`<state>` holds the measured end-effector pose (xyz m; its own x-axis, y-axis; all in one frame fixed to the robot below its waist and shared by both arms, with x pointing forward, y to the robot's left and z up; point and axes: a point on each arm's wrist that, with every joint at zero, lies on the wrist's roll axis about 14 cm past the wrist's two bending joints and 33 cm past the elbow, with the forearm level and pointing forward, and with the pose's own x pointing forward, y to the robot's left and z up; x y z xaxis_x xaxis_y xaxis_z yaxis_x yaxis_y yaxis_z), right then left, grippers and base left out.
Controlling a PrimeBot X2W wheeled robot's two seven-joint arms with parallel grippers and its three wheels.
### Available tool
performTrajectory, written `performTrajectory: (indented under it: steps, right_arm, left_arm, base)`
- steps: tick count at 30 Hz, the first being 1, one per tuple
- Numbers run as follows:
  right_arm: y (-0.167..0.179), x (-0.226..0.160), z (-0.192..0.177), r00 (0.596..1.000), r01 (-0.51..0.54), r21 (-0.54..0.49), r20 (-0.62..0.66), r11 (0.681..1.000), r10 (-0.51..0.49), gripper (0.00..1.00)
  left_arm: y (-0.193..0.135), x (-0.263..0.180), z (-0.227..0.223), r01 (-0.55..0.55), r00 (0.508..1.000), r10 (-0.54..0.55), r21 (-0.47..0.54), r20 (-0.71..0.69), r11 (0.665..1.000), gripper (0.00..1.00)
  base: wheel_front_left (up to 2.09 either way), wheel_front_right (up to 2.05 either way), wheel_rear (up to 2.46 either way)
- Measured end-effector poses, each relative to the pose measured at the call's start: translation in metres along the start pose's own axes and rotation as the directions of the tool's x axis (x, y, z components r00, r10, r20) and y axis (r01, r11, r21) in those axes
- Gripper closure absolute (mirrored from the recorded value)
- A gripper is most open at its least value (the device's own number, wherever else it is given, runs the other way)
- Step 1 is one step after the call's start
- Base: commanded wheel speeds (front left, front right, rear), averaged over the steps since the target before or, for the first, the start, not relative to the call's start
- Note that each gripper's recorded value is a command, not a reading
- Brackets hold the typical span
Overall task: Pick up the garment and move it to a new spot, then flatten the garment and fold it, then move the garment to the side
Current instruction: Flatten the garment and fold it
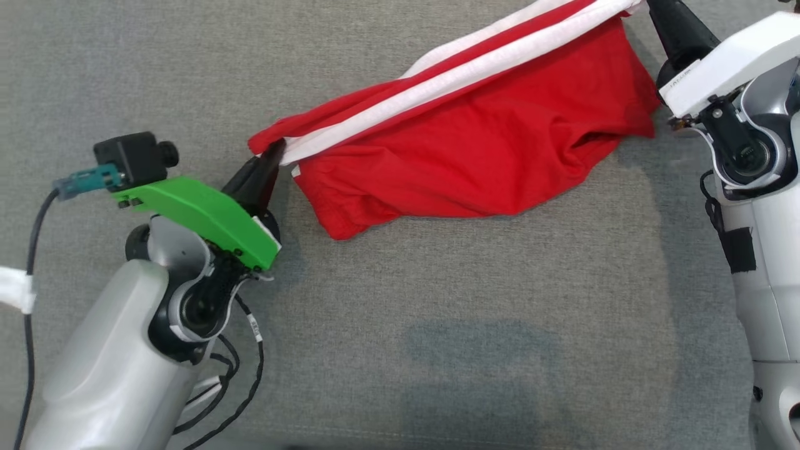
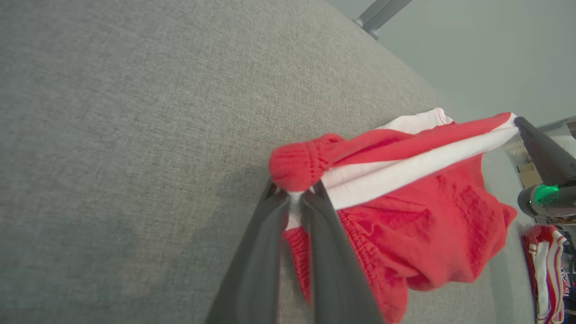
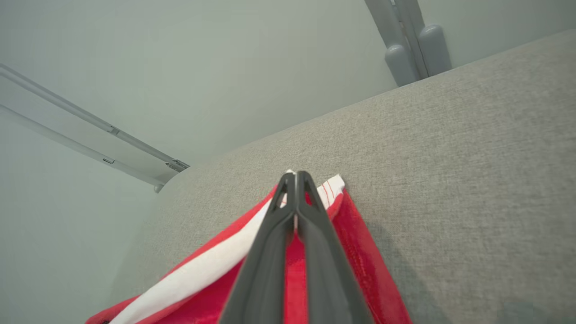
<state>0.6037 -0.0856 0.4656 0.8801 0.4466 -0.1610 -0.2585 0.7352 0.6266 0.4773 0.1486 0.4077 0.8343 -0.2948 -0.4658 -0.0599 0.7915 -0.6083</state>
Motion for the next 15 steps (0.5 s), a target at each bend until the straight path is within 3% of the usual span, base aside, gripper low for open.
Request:
performTrajectory:
  steps: [8, 9, 10, 11, 12, 13, 15]
  right_arm:
    - [0.011, 0.03, -0.025, 0.996, -0.009, -0.051, -0.09, 0.999, 0.004, 1.0]
    - [0.011, 0.03, -0.026, 0.995, -0.008, -0.057, -0.096, 0.998, 0.003, 1.0]
    - [0.01, 0.03, -0.028, 0.994, -0.005, -0.063, -0.106, 0.998, -0.002, 1.0]
    - [0.01, 0.029, -0.029, 0.994, -0.003, -0.071, -0.112, 0.997, -0.005, 1.0]
    - [0.009, 0.029, -0.028, 0.994, -0.001, -0.076, -0.112, 0.997, -0.008, 1.0]
    - [0.009, 0.028, -0.027, 0.994, 0.0, -0.08, -0.112, 0.997, -0.009, 1.0]
    - [0.009, 0.027, -0.024, 0.994, 0.0, -0.097, -0.107, 0.995, -0.01, 0.66]
  left_arm:
    - [0.008, 0.007, -0.013, -0.043, 0.997, 0.043, 0.0, -0.06, 0.999, 1.0]
    - [0.007, 0.007, -0.013, -0.038, 0.997, 0.038, -0.001, -0.061, 0.999, 0.95]
    - [0.005, 0.007, -0.013, -0.036, 0.997, 0.035, -0.001, -0.061, 0.999, 0.73]
    - [0.004, 0.007, -0.013, -0.035, 0.998, 0.034, 0.0, -0.06, 0.999, 0.58]
    - [0.004, 0.007, -0.011, -0.033, 0.998, 0.033, 0.0, -0.056, 0.999, 0.16]
    - [0.003, 0.007, -0.011, -0.031, 0.998, 0.031, 0.0, -0.054, 1.0, 0.0]
    - [0.001, 0.006, -0.011, -0.025, 0.998, 0.026, 0.009, -0.054, 1.0, 0.0]
  base:
    - [0.0, 0.0, 0.0]
    - [0.0, 0.0, 0.0]
    - [0.0, 0.0, 0.0]
    - [0.0, 0.0, 0.0]
    - [0.0, 0.0, 0.0]
    - [0.0, 0.0, 0.0]
    - [0.0, 0.0, 0.0]
